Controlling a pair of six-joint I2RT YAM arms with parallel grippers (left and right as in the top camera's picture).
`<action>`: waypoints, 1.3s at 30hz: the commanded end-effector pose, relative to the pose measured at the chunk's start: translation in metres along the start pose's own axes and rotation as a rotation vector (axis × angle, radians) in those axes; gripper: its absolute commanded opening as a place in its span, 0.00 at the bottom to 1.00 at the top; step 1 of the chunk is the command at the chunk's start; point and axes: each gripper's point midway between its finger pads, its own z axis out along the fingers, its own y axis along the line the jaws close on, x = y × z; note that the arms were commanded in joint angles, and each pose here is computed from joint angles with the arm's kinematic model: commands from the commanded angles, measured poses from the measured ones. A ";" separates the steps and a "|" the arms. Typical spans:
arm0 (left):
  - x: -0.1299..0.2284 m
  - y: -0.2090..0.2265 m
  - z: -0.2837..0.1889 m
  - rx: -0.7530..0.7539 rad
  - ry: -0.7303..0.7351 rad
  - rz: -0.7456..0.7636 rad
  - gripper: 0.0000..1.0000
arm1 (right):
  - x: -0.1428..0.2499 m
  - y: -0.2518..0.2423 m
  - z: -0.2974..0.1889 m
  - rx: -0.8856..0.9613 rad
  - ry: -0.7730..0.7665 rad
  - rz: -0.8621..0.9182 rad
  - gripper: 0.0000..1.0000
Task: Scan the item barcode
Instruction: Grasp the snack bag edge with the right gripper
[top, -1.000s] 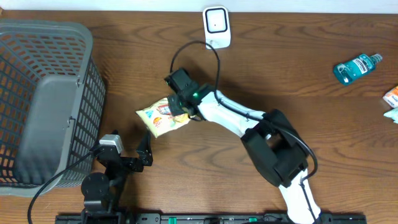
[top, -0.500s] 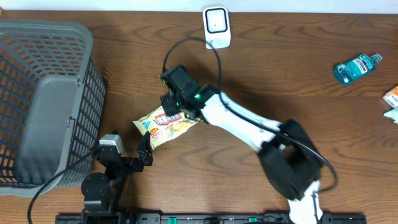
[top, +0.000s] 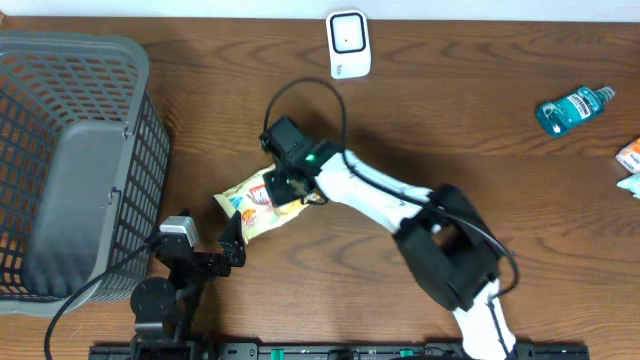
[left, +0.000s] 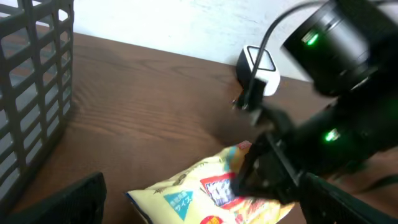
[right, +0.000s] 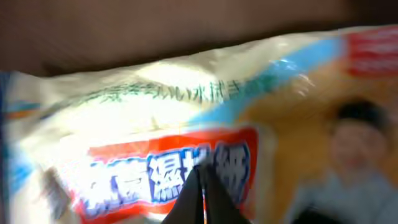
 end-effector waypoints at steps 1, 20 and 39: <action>0.013 0.001 0.002 0.007 0.034 0.003 0.98 | 0.019 0.013 0.007 -0.059 0.076 0.007 0.01; 0.013 0.001 0.002 0.007 0.034 0.004 0.98 | -0.033 0.053 -0.052 -0.166 -0.161 -0.098 0.01; 0.013 0.001 0.002 0.007 0.034 0.004 0.98 | 0.037 -0.053 0.003 0.235 0.129 0.098 0.01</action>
